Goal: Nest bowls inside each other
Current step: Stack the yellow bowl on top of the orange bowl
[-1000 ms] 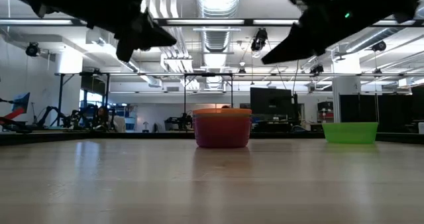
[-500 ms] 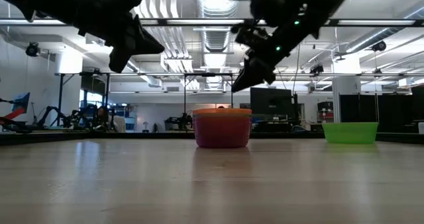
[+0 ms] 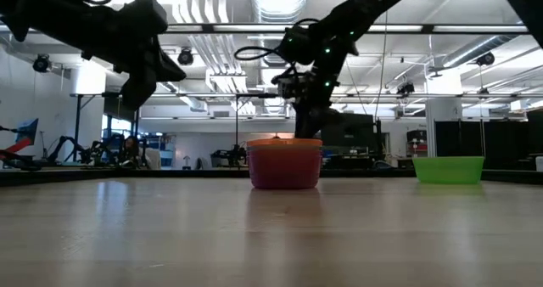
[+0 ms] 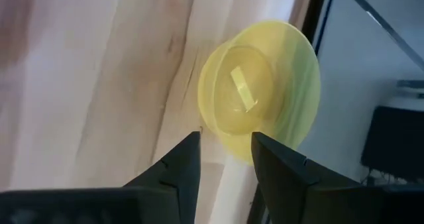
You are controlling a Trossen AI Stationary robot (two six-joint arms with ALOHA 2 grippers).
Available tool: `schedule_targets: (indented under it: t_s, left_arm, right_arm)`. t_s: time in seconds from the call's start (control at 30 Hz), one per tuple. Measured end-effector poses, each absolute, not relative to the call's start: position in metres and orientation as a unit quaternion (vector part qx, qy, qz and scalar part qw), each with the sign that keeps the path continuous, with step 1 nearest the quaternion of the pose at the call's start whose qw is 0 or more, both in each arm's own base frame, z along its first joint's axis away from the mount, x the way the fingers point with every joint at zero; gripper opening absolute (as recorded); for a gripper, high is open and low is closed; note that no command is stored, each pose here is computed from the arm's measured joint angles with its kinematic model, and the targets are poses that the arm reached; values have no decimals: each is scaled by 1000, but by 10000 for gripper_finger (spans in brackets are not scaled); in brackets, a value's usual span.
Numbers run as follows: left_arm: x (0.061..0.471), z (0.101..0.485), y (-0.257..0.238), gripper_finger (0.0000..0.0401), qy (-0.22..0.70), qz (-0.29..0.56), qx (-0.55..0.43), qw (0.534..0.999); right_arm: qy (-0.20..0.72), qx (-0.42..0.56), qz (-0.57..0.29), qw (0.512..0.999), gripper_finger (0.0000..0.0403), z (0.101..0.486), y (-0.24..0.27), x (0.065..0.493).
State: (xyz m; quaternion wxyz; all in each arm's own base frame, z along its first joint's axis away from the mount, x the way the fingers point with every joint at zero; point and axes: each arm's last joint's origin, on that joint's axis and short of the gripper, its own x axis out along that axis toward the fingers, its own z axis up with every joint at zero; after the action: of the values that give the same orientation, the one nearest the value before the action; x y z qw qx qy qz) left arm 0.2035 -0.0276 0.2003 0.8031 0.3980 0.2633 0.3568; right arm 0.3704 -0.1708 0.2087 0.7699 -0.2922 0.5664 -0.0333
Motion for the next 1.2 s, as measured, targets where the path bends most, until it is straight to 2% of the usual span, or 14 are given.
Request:
schedule_targets:
  t_s: [0.3, 0.5, 0.7, 0.83, 1.2]
  left_arm:
    - [193, 205, -28, 0, 244, 362, 384, 814]
    - [183, 202, -27, 0, 239, 358, 383, 817]
    - [179, 203, -26, 0, 231, 361, 377, 821]
    - [179, 203, -26, 0, 232, 360, 378, 821]
    - [179, 203, -26, 0, 231, 360, 377, 821]
  right_arm:
    - [585, -310, 0, 750, 116, 208, -192, 403]
    - [594, -255, 55, 761, 108, 219, -206, 415]
    - [600, -178, 64, 778, 95, 225, -234, 414]
    - [618, -140, 55, 771, 84, 217, -249, 410]
    - [630, -111, 56, 767, 78, 205, -253, 404]
